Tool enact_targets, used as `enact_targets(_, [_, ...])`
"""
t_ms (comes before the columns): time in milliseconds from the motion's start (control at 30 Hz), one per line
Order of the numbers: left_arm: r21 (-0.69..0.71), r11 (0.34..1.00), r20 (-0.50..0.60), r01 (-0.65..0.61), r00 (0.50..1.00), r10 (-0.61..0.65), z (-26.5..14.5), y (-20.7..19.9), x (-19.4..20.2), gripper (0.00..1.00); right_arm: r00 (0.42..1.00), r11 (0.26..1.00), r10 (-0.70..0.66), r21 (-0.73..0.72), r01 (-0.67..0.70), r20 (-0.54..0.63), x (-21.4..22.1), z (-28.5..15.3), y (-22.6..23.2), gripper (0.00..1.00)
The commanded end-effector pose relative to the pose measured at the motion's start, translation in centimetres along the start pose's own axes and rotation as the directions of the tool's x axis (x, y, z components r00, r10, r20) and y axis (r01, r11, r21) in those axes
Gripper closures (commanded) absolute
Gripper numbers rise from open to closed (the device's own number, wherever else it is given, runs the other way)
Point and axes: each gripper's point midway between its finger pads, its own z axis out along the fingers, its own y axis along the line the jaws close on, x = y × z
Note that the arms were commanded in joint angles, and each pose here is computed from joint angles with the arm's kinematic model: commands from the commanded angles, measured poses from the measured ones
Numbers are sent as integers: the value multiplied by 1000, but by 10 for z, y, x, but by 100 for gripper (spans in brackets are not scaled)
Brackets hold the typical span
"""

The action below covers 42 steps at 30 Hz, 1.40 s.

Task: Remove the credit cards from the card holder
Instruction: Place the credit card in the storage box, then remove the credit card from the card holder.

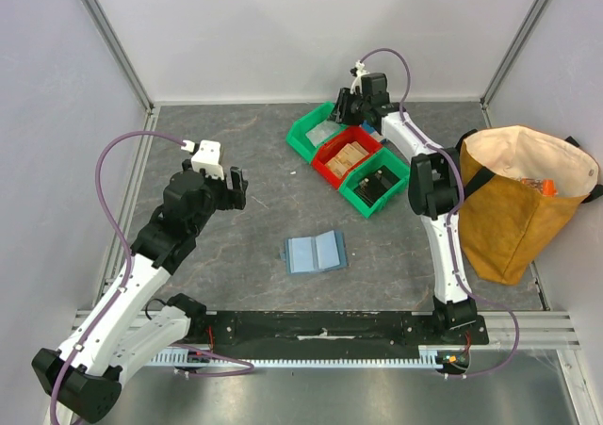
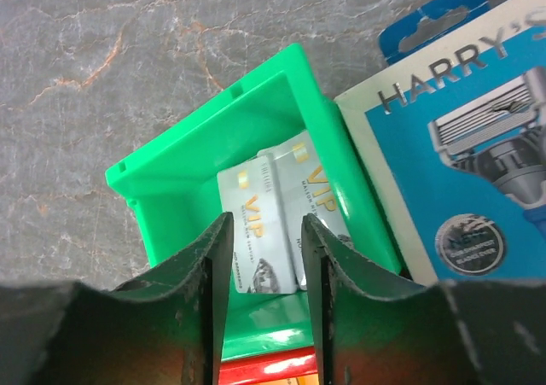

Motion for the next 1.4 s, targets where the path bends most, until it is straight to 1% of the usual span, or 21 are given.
enact_targets(0, [5, 999, 50, 42, 998, -42, 1, -2, -12, 18, 994, 998, -38, 44, 33, 104, -41, -29, 3, 53])
enact_targets(33, [10, 999, 46, 43, 998, -43, 2, -3, -12, 18, 993, 997, -45, 60, 39, 108, -42, -36, 2, 50])
enact_targets(67, [13, 999, 46, 46, 998, -46, 1, -3, -12, 18, 990, 997, -59, 61, 51, 130, -53, -48, 8, 47])
enact_targets(200, [65, 996, 4, 66, 998, -66, 4, -15, -6, 18, 983, 995, -94, 58, 86, 158, -63, -91, 29, 39])
enact_targets(233, [85, 993, -15, 78, 997, -77, 5, -19, -4, 17, 980, 994, -102, 54, 94, 169, -66, -105, 37, 39])
enact_targets(333, [160, 976, -92, 146, 987, -133, 5, -38, 5, 17, 976, 991, -133, 43, 128, 171, -55, -142, 60, 32])
enact_targets(367, [171, 970, -118, 174, 981, -155, 6, -42, 9, 17, 972, 989, -151, 36, 147, 180, -51, -158, 71, 32])
enact_targets(400, [222, 952, -154, 209, 972, -178, 4, -54, 15, 17, 968, 986, -165, 32, 161, 187, -47, -171, 80, 31])
enact_targets(467, [269, 925, -223, 269, 951, -212, 1, -68, 27, 14, 966, 982, -187, 27, 185, 178, -24, -188, 95, 30])
enact_targets(500, [287, 911, -255, 296, 940, -225, -1, -74, 34, 11, 963, 980, -200, 19, 200, 179, -16, -198, 105, 29])
enact_targets(567, [297, 889, -322, 349, 913, -251, -2, -82, 51, 10, 961, 974, -223, 6, 225, 161, 10, -211, 121, 27])
enact_targets(667, [290, 863, -417, 414, 866, -275, -6, -94, 79, 10, 959, 967, -251, -16, 255, 131, 53, -227, 142, 26])
enact_targets(767, [268, 848, -489, 456, 823, -288, -7, -105, 109, 10, 962, 962, -258, -66, 265, 89, 100, -236, 161, 26])
enact_targets(867, [238, 842, -524, 485, 793, -309, -7, -111, 136, 10, 958, 954, -284, -89, 285, 23, 147, -238, 169, 25])
enact_targets(1000, [205, 839, -546, 505, 770, -330, -4, -116, 163, 11, 948, 947, -316, -78, 313, -34, 198, -236, 171, 24])
enact_targets(1100, [182, 844, -563, 505, 757, -332, -2, -119, 180, 14, 930, 933, -358, -78, 352, -83, 232, -229, 176, 21])
enact_targets(1133, [180, 847, -567, 500, 756, -326, -2, -121, 185, 15, 921, 926, -377, -78, 370, -95, 242, -228, 179, 18])
enact_targets(1233, [153, 857, -580, 493, 746, -325, 2, -121, 200, 20, 894, 903, -430, -70, 424, -123, 266, -220, 188, 12])
enact_targets(1333, [132, 868, -586, 479, 744, -321, 4, -119, 210, 32, 870, 882, -471, -61, 468, -145, 285, -212, 194, 11])
enact_targets(1367, [124, 872, -589, 474, 742, -320, 5, -118, 213, 39, 859, 872, -489, -59, 486, -154, 291, -209, 196, 11])
